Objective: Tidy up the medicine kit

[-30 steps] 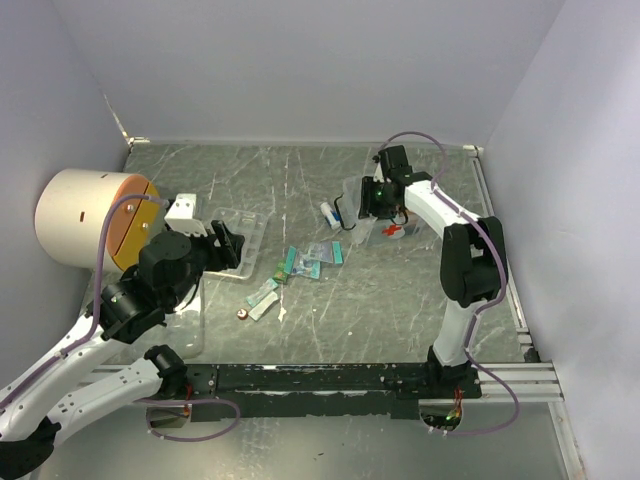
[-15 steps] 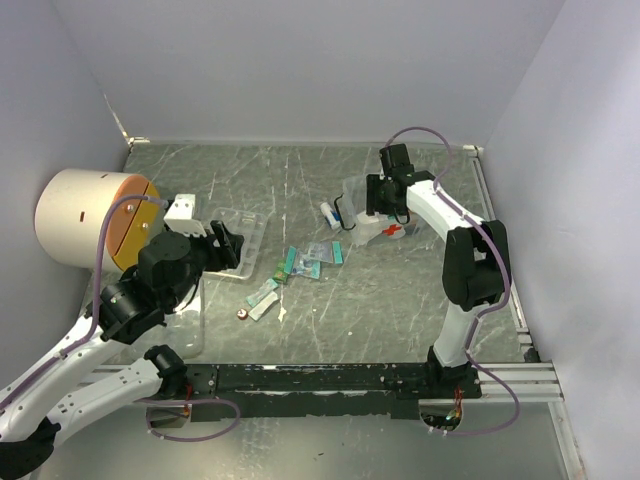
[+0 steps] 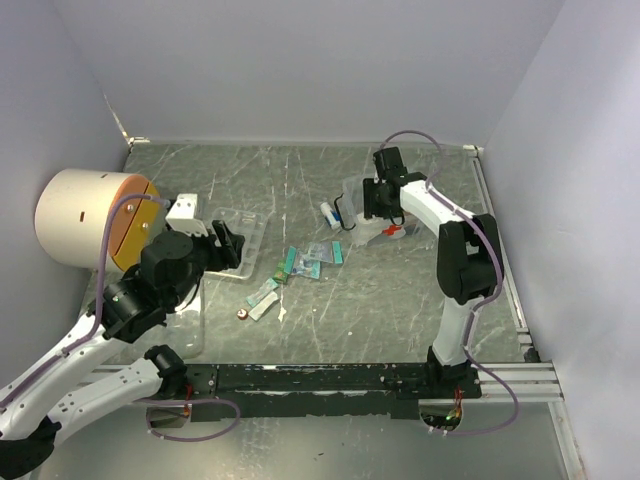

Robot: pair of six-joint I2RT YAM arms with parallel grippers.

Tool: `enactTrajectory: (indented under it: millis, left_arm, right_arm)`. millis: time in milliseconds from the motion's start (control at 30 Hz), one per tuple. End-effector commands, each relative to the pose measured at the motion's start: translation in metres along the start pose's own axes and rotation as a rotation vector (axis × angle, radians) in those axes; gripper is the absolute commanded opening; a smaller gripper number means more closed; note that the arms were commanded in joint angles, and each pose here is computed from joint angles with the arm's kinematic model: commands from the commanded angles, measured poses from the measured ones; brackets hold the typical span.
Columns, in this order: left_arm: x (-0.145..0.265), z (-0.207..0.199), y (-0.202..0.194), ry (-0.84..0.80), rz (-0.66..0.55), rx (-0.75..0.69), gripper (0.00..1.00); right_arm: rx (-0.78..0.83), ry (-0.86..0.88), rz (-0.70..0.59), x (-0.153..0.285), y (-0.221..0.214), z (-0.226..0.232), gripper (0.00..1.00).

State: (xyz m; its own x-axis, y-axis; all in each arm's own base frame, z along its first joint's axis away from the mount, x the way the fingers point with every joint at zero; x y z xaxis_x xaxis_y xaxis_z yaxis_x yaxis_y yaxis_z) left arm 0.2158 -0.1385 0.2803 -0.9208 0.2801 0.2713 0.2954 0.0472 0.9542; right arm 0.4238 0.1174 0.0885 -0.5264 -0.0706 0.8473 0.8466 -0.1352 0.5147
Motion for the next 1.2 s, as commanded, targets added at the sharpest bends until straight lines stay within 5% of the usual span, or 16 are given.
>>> enactTrajectory:
  millis: [0, 467, 833, 1167]
  left_arm:
    - [-0.002, -0.001, 0.000, 0.002, -0.009, 0.005, 0.76]
    - [-0.001, -0.001, 0.000, -0.002, -0.010, 0.008, 0.76]
    - [-0.001, -0.001, 0.000, 0.002, -0.008, 0.007, 0.76]
    - [-0.001, 0.000, -0.001, 0.007, -0.004, 0.004, 0.75]
  right_arm:
    - [0.030, 0.045, 0.000, -0.015, 0.002, 0.010, 0.49]
    - [0.052, 0.015, 0.171, -0.018, -0.036, 0.002, 0.33]
    - [0.084, -0.010, 0.032, -0.011, 0.019, 0.009, 0.40]
    - [0.100, 0.010, 0.147, -0.048, -0.018, 0.006, 0.47]
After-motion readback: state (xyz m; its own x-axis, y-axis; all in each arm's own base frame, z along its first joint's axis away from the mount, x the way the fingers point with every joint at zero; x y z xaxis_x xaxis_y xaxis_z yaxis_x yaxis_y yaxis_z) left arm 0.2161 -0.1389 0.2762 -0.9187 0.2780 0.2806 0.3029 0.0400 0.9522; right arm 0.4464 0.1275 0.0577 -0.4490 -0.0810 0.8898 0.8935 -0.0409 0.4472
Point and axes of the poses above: each gripper's point midway between its finger pads, its own x axis back along the fingers, its own z axis along the line the jaws close on, y = z × x, the point moved 2 cm from there along x, back along the fingers, and after that the axes turned 10 degrees about -x, right-handed, at the moved point
